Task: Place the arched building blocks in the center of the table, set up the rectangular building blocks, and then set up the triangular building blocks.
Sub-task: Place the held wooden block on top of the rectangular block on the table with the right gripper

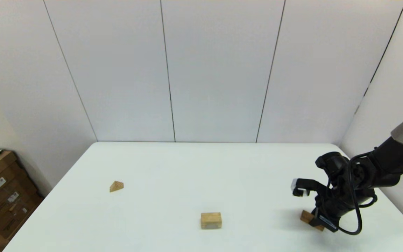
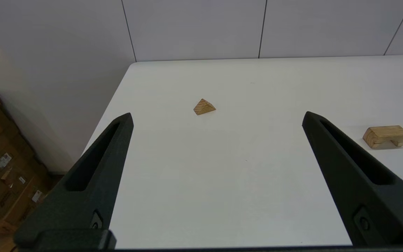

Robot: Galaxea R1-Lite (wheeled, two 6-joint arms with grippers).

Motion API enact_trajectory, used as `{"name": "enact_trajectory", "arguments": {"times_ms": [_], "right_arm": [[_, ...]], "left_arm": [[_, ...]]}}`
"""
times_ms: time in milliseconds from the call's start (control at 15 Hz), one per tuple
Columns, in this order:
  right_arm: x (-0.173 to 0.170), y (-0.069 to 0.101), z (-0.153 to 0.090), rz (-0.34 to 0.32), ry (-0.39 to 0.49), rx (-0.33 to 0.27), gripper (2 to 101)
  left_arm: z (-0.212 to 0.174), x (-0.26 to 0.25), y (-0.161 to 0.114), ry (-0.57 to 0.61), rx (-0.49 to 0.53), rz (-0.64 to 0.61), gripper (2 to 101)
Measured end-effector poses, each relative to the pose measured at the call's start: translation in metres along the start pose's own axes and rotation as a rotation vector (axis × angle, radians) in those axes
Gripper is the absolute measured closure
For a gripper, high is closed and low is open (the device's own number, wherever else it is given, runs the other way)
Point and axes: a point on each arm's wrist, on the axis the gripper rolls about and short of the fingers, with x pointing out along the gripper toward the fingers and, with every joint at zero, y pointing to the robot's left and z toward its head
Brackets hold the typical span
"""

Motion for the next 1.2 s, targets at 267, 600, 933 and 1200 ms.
{"name": "enact_trajectory", "arguments": {"times_ms": [267, 600, 933, 1200], "right_arm": [[-0.001, 0.000, 0.001, 0.006, -0.002, -0.001, 78.0], [-0.044, 0.026, 0.040, -0.026, -0.102, -0.109, 78.0], [-0.113, 0.090, 0.126, 0.019, -0.201, -0.331, 78.0], [-0.102, 0.128, 0.172, 0.066, -0.213, -0.435, 78.0]], "left_arm": [[0.000, 0.000, 0.000, 0.000, 0.000, -0.001, 5.4], [0.000, 0.000, 0.000, 0.000, 0.000, 0.000, 5.4], [0.000, 0.000, 0.000, 0.000, 0.000, 0.000, 5.4], [0.000, 0.000, 0.000, 0.000, 0.000, 0.000, 5.4]]}}
